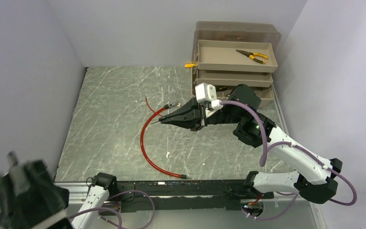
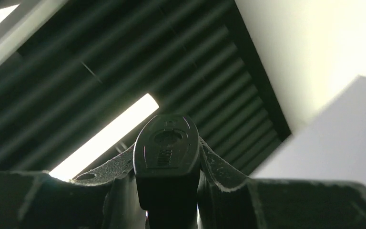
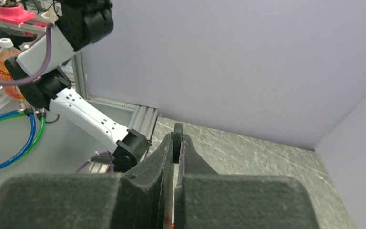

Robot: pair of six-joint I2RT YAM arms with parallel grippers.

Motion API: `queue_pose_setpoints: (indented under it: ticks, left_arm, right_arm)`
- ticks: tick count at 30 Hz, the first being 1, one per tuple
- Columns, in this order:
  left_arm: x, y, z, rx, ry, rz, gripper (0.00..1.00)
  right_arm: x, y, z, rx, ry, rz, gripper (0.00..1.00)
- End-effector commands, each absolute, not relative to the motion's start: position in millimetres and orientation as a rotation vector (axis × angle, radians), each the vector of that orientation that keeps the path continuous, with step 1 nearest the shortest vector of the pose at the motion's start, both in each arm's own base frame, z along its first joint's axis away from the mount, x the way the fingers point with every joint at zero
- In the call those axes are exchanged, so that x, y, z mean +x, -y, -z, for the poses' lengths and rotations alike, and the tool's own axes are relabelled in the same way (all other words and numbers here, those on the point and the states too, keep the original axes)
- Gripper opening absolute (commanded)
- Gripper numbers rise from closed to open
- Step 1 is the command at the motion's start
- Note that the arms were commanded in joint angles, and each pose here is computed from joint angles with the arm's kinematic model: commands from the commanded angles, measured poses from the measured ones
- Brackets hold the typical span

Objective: Unlock with the key
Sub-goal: Unlock the lock.

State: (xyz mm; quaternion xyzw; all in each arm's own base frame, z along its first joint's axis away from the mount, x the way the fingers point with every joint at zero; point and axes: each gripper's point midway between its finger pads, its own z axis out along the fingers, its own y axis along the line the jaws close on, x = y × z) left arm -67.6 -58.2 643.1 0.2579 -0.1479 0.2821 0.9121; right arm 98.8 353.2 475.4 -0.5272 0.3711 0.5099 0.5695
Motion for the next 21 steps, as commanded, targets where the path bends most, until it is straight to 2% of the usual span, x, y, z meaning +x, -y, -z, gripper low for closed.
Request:
queue_pose_setpoints:
  ticks: [1, 2, 3, 6, 7, 9, 10, 11, 12, 13, 14, 15, 18, 21]
  left_arm:
    - [-150.6, 61.6, -653.2, 0.475, 0.651, -0.638, 0.00]
    - [-150.9, 63.2, -652.4, 0.470, 0.683, -0.694, 0.00]
    - [-126.0, 64.8, -657.9, 0.493, 0.601, -0.725, 0.00]
    - [29.2, 51.8, -661.2, 0.573, -0.086, -0.582, 0.00]
    - [39.1, 51.0, -657.5, 0.568, -0.131, -0.555, 0.00]
    - [-7.0, 34.0, -678.7, 0.395, 0.006, -0.451, 0.00]
    - [20.2, 29.7, -677.0, 0.352, -0.163, -0.286, 0.00]
    - [77.7, 54.8, -648.0, 0.520, -0.426, -0.212, 0.00]
    - [106.0, 75.4, -620.8, 0.698, -0.532, -0.229, 0.00]
    - [90.9, 63.2, -643.5, 0.608, -0.430, -0.285, 0.00]
    - [42.7, 30.0, -683.3, 0.342, -0.213, -0.284, 0.00]
    - [23.8, 22.9, -695.8, 0.269, -0.136, -0.225, 0.00]
    - [70.2, 67.5, -655.0, 0.540, -0.307, -0.171, 0.00]
    - [78.9, 80.1, -626.0, 0.589, -0.346, -0.094, 0.00]
  right_arm:
    - [86.7, -341.0, -500.0, -1.228, -0.694, -1.162, 0.00]
    - [87.3, -341.5, -498.9, -1.229, -0.696, -1.162, 0.00]
    - [87.2, -341.9, -497.9, -1.229, -0.698, -1.165, 0.00]
    - [85.0, -342.8, -498.6, -1.232, -0.685, -1.177, 0.00]
    - [84.3, -342.3, -500.3, -1.232, -0.683, -1.179, 0.00]
    - [81.8, -339.0, -501.8, -1.235, -0.683, -1.177, 0.00]
    - [81.5, -337.4, -501.8, -1.229, -0.685, -1.174, 0.00]
    - [81.7, -336.7, -502.1, -1.228, -0.682, -1.171, 0.00]
    - [80.4, -336.4, -502.2, -1.235, -0.675, -1.170, 0.00]
    - [80.0, -335.0, -504.8, -1.236, -0.674, -1.165, 0.00]
    - [79.9, -334.0, -504.3, -1.239, -0.681, -1.163, 0.00]
    - [78.7, -332.7, -506.0, -1.235, -0.675, -1.163, 0.00]
    - [73.3, -327.5, -515.7, -1.232, -0.634, -1.159, 0.00]
    - [71.1, -323.0, -527.8, -1.230, -0.574, -1.121, 0.00]
